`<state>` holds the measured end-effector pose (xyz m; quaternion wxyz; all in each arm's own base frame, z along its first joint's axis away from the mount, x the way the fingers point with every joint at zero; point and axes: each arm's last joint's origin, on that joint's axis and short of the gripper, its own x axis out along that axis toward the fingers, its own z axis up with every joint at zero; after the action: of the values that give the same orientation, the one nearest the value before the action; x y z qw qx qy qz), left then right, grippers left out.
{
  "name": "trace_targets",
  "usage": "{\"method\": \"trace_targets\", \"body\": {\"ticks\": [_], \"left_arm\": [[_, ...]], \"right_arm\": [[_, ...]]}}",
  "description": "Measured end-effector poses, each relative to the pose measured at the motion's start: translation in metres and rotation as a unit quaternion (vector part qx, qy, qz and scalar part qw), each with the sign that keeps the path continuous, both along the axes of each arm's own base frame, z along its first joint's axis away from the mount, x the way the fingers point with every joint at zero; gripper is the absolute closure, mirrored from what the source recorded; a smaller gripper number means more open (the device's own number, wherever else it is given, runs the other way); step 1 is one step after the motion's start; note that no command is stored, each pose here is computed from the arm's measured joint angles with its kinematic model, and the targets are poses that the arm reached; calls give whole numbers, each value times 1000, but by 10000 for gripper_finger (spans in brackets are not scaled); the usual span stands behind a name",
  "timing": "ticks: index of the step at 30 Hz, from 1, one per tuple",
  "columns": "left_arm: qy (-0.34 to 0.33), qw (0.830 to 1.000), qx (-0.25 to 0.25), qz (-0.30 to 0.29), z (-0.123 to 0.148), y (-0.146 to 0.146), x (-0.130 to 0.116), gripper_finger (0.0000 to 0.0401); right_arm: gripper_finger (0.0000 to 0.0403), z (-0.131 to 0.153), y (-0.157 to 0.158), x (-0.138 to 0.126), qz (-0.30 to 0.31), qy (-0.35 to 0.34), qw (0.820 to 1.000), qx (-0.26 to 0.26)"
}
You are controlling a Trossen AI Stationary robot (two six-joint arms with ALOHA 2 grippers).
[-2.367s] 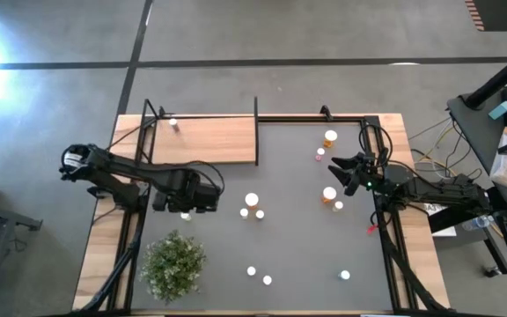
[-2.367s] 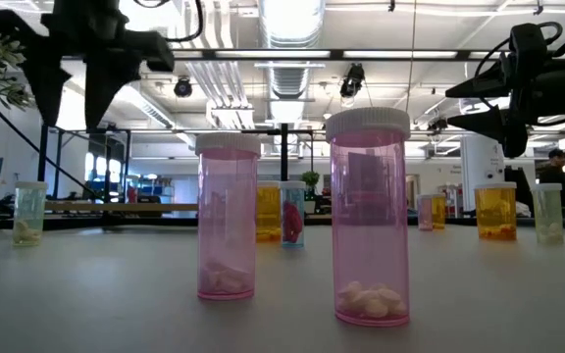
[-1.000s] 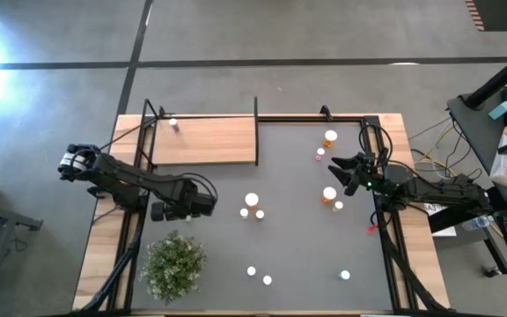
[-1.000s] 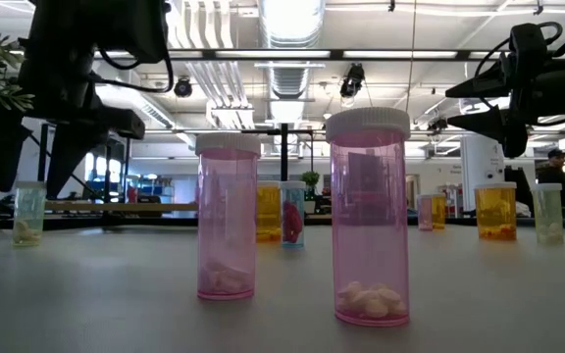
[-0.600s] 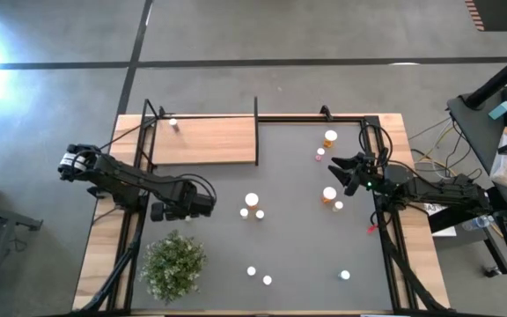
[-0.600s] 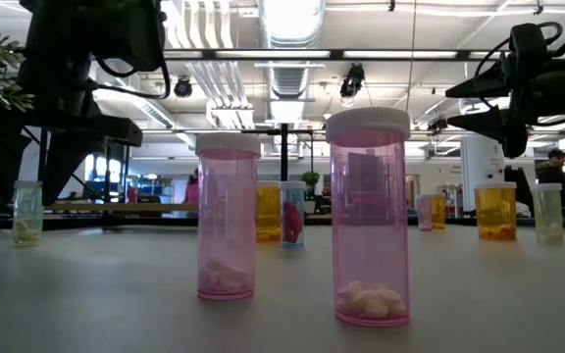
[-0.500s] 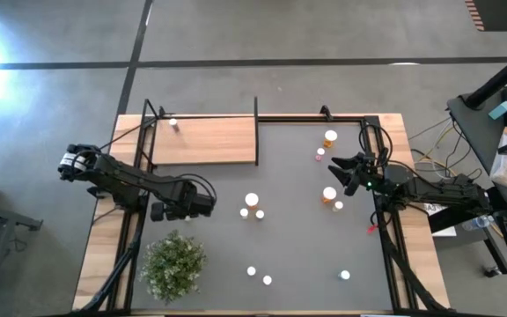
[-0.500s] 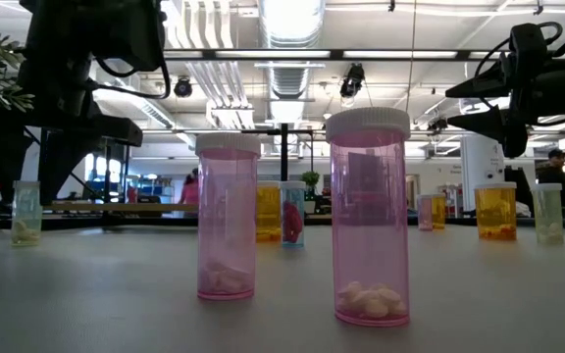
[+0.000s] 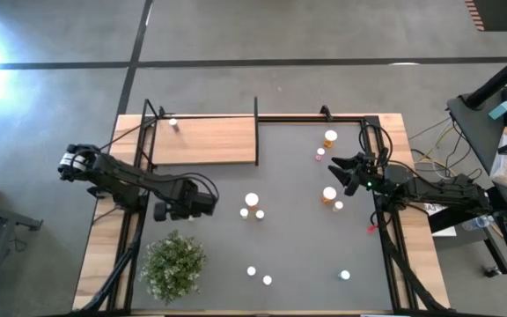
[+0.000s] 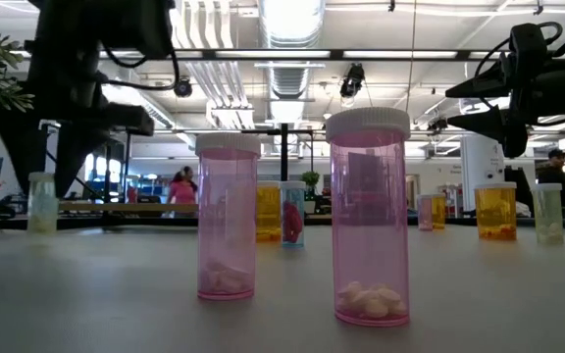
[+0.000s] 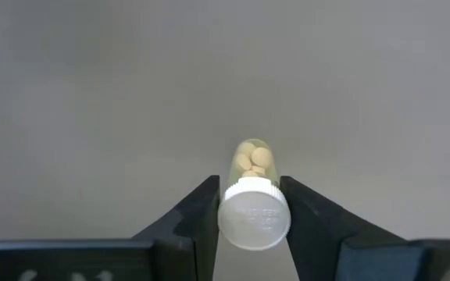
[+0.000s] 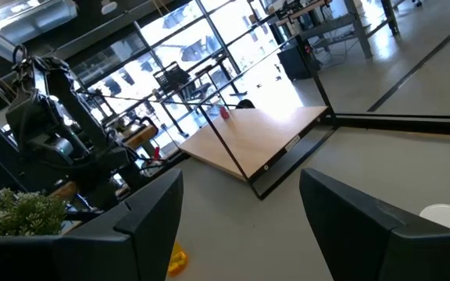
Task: Pick and place medicine bottles onto shelf by color
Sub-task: Put the left yellow pill bottle on the shelf
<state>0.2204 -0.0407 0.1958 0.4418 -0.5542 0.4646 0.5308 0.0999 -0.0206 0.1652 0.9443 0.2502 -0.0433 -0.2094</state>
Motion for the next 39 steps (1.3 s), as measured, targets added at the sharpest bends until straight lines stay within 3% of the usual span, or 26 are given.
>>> {"method": "trace_targets", "body": {"ticks": [14, 23, 31, 39], "left_arm": [[-62, 997, 8, -45, 32, 58, 22, 303], [-35, 996, 24, -82, 55, 100, 24, 306], [-16, 975, 80, -206, 68, 135, 17, 305], [13, 951, 118, -286, 77, 181, -2, 304]], "right_arm": [[156, 0, 0, 0, 0, 0, 1000, 0], [156, 0, 0, 0, 0, 0, 1000, 0], [156, 0, 0, 0, 0, 0, 1000, 0], [156, 0, 0, 0, 0, 0, 1000, 0]]}}
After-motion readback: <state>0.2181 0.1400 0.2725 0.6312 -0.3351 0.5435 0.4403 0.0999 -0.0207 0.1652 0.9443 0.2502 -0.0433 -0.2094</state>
